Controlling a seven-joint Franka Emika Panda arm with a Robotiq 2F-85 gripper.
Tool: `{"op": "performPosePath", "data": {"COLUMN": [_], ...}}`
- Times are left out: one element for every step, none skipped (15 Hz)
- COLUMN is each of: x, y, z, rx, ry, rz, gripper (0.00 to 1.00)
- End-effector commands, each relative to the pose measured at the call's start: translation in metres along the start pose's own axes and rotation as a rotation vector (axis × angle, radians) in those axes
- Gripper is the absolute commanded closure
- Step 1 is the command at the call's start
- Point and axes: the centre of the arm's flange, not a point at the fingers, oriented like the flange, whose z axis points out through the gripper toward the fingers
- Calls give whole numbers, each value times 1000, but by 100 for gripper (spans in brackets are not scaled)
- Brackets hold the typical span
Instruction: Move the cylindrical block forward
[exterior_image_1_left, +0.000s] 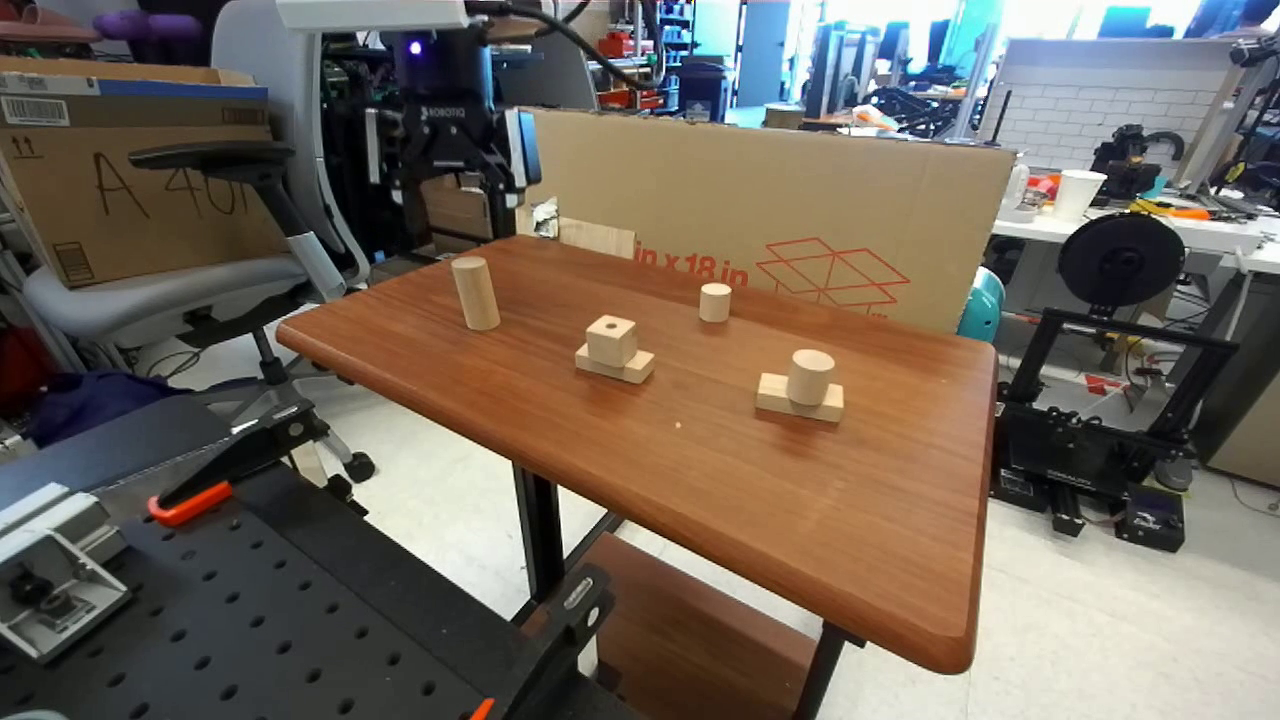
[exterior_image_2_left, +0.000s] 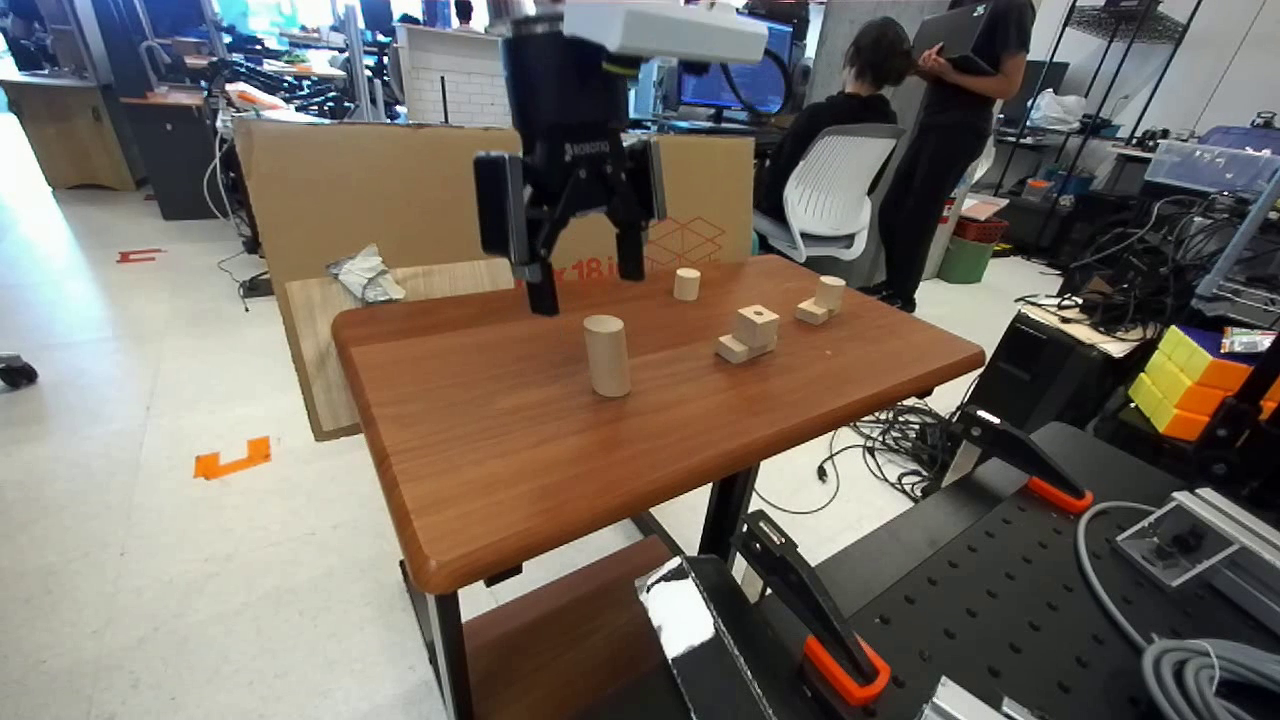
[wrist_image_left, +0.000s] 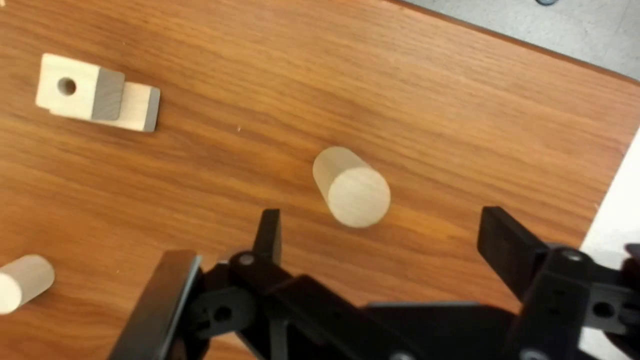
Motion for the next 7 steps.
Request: {"op": "performPosePath", "data": {"x": [-2, -3, 3, 2, 1, -1, -1], "y": [11, 19, 8, 13, 16, 18, 19], "z": [-74, -93, -59, -77, -89, -94, -94], "rx": [7, 10, -1, -1, -3, -3, -3], "ry": [119, 139, 101, 130, 146, 154, 154], "rz": [54, 84, 36, 49, 56, 61, 62], "gripper": [0, 0, 0, 0, 0, 0, 0]}}
